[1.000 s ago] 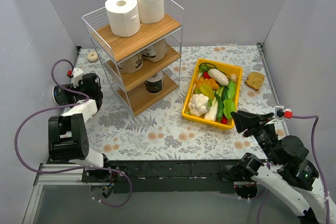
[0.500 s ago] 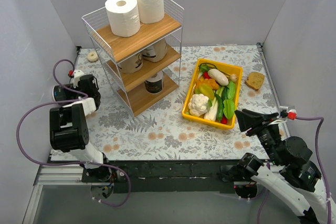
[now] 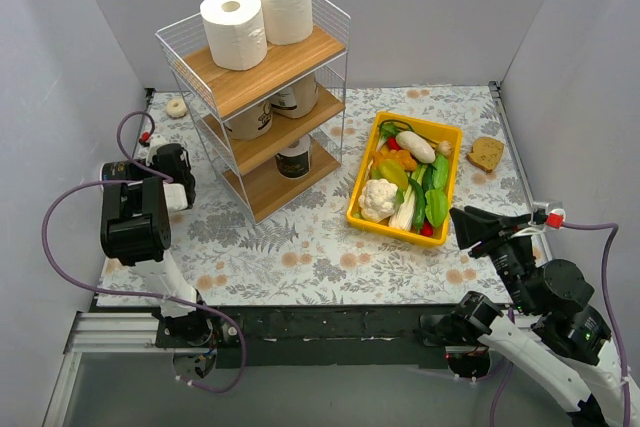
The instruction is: Place and organize the paper towels onto the shelf
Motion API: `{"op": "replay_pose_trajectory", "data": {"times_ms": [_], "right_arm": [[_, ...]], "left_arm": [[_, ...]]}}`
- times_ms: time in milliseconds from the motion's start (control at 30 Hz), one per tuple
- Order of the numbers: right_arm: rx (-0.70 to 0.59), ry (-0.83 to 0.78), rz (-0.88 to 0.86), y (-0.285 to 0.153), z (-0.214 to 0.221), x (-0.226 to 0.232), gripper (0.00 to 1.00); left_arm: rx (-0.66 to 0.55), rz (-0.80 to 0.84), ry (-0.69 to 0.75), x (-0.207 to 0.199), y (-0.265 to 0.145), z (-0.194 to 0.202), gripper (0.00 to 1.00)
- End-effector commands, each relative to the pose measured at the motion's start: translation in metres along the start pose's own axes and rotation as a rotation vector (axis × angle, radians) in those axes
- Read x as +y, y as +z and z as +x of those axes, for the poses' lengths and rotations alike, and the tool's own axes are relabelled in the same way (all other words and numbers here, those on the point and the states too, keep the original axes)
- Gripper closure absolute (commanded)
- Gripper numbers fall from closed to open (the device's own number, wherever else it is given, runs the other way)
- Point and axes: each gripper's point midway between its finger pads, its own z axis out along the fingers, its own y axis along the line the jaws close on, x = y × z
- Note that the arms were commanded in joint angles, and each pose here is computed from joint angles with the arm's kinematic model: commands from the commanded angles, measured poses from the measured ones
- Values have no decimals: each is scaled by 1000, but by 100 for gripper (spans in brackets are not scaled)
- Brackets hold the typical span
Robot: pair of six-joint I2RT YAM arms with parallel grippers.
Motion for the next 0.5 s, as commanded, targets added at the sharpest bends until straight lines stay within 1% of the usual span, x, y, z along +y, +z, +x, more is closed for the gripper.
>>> {"op": "replay_pose_trajectory", "data": {"times_ms": [0, 67, 100, 233, 467], "right_arm": [[-49, -9, 16, 4, -11, -1, 53], [-49, -9, 19, 5, -8, -2, 52], [-53, -7, 18, 5, -8, -2, 52], [-56, -12, 15, 5, -8, -2, 52], [-57, -21, 21, 6, -8, -3, 52]], "left_arm": [[-80, -60, -55, 14, 2, -36, 27], [-107, -79, -63, 19, 2, -44, 28], [-117, -90, -36, 21, 3, -46, 28], [-162, -77, -80, 18, 4, -61, 27], [-148, -51, -77, 9, 8, -57, 26]]}}
